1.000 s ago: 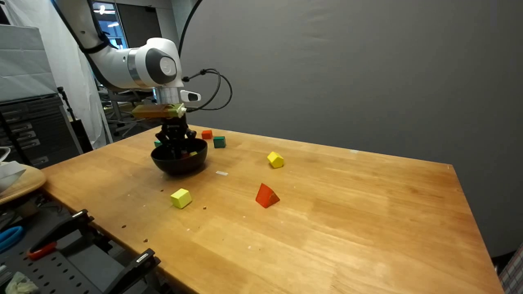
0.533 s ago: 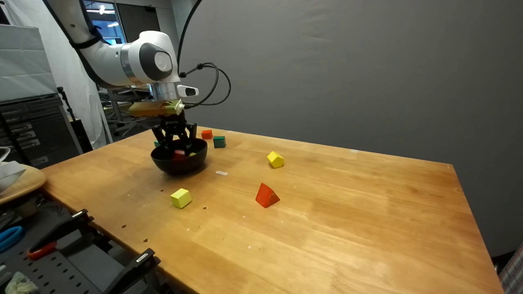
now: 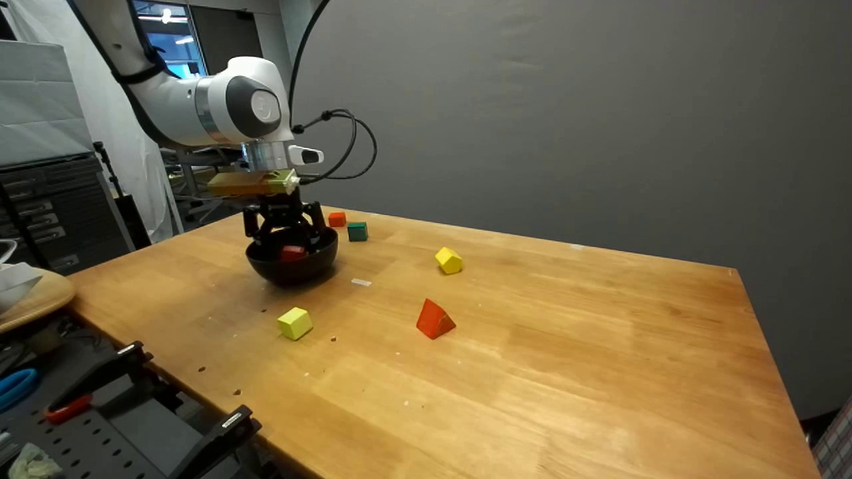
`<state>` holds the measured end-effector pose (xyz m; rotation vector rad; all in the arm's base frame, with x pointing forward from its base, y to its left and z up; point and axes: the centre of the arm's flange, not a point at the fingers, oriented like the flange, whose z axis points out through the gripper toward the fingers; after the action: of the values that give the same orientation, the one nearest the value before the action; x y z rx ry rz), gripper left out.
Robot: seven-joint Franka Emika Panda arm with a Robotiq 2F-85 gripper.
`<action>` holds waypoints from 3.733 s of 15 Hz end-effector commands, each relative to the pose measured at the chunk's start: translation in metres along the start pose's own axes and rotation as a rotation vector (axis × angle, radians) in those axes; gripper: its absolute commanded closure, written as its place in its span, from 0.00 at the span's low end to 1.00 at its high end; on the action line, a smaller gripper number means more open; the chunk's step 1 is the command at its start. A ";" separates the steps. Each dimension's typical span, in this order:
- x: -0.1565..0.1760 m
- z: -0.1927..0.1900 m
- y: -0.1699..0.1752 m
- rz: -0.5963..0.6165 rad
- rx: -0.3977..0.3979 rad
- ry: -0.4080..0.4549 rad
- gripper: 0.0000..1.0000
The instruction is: Remove all the contents from the black bowl.
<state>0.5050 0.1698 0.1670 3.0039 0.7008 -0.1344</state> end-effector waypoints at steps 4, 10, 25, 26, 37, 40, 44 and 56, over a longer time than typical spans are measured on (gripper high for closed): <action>0.003 0.015 0.012 -0.032 0.018 0.008 0.03; 0.004 0.020 0.010 -0.060 0.017 0.021 0.40; -0.034 -0.106 -0.050 -0.075 -0.180 0.277 0.84; -0.033 -0.116 -0.059 -0.094 -0.182 0.306 0.84; -0.009 -0.062 -0.150 -0.426 -0.047 0.189 0.84; -0.006 -0.041 -0.155 -0.473 -0.015 0.137 0.83; 0.000 -0.029 -0.150 -0.478 0.012 0.114 0.41; -0.004 -0.063 -0.037 -0.386 -0.320 0.186 0.00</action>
<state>0.4851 0.2326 0.2287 2.6603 1.1285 0.2278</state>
